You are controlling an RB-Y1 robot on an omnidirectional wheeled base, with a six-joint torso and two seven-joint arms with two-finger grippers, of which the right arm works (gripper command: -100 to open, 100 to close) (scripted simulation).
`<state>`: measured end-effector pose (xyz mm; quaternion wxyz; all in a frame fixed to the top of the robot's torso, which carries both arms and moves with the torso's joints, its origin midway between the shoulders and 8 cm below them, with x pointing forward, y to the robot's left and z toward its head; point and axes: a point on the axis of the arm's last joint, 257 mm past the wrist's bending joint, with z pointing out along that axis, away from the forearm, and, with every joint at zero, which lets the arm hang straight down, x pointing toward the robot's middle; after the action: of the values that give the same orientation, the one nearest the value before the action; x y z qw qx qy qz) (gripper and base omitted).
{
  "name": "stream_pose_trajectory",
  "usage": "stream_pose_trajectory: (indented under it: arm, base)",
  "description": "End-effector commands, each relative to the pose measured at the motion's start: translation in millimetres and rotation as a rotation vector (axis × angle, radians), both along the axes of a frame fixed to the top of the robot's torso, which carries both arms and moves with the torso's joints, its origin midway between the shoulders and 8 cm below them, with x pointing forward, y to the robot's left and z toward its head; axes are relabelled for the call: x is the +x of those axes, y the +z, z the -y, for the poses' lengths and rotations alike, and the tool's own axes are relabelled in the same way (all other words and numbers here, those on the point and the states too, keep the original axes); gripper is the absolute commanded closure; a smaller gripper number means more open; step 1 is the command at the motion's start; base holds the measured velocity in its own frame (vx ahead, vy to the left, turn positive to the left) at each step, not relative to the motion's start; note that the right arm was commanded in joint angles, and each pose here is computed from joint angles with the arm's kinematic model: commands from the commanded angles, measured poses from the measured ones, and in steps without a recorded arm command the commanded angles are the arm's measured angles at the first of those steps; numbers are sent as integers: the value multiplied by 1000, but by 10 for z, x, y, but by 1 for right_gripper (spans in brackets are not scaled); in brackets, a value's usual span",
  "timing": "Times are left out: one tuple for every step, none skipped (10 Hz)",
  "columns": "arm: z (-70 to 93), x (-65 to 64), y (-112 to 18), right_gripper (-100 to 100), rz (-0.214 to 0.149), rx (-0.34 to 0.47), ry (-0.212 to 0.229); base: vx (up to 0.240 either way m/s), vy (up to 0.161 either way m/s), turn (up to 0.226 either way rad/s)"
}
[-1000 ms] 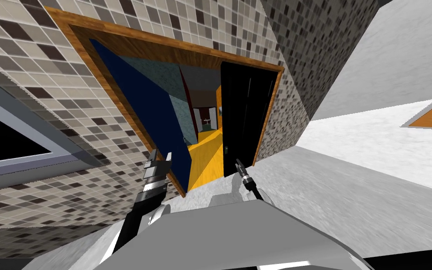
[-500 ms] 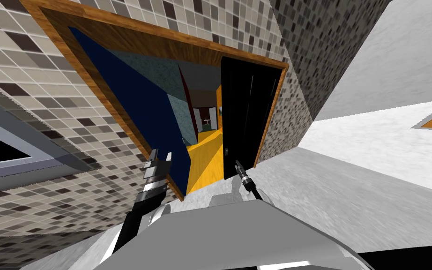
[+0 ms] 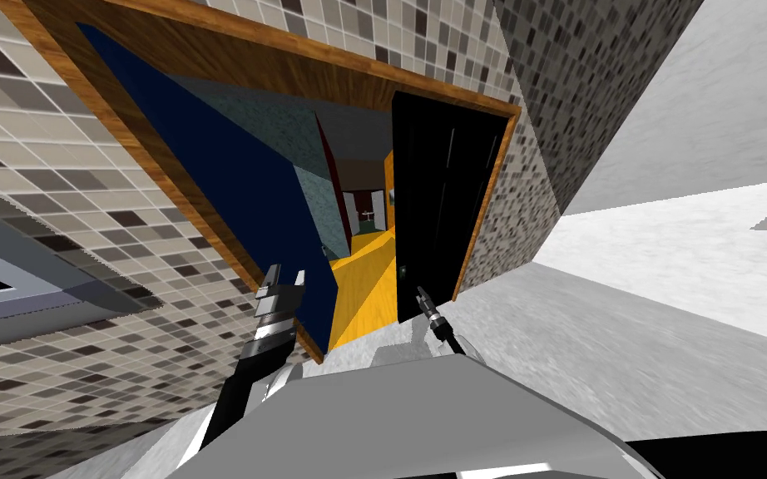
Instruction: Push the door open
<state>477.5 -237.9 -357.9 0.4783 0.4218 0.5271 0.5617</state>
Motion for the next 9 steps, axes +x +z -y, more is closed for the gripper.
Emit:
stream_pose_trajectory:
  arm:
    - [-14, 5, -88, -100, -25, 3, 9]
    - [-19, 4, -122, -100, -33, 4, 13]
    - [-29, 3, -184, -100, -50, 6, 19]
    - [-36, 1, -229, -100, -63, 8, 23]
    - [-42, -1, -273, -100, -75, 9, 27]
    - [-47, -3, -300, -100, -83, 10, 30]
    - [-52, -6, -332, -100, -92, 12, 33]
    - [-46, -1, -318, -100, -87, 11, 31]
    - [-49, 11, -322, -100, -88, 12, 27]
  base:
    - [118, -25, 9]
    - [129, -21, 8]
    - [144, -30, 8]
    - [140, -28, 9]
    - [159, -31, 4]
    - [137, -29, 9]
    - [126, -20, 5]
    - [59, -9, 4]
    - [96, 26, 35]
